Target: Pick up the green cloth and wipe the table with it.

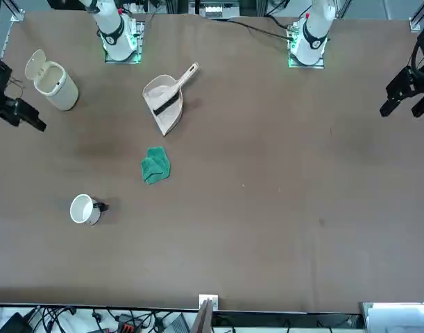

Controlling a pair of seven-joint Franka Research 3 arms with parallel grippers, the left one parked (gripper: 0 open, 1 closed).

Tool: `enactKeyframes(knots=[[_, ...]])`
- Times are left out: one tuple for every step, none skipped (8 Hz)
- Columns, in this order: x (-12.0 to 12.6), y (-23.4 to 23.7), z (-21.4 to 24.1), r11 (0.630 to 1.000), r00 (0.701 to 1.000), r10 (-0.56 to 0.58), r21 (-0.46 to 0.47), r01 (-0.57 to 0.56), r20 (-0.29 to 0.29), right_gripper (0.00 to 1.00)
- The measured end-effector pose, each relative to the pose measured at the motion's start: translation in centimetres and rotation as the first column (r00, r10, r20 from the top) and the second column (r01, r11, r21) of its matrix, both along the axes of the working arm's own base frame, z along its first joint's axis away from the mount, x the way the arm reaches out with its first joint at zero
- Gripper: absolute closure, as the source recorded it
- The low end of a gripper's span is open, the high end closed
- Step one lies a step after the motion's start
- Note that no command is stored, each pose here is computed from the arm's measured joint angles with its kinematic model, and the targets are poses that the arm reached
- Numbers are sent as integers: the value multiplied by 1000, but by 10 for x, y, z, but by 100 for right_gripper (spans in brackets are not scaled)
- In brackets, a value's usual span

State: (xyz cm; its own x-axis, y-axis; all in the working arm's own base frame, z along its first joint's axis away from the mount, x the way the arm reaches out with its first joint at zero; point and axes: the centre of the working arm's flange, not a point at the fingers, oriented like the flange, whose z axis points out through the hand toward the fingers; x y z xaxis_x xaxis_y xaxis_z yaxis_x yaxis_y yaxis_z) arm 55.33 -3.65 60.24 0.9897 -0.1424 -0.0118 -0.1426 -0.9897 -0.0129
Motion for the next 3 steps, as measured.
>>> enactKeyframes(knots=[[-10,1,1,1000,1000,5,0,-5,-5,0],[-16,7,2,1000,1000,15,0,-15,-8,0],[-18,12,3,1000,1000,25,-1,-25,-9,0]])
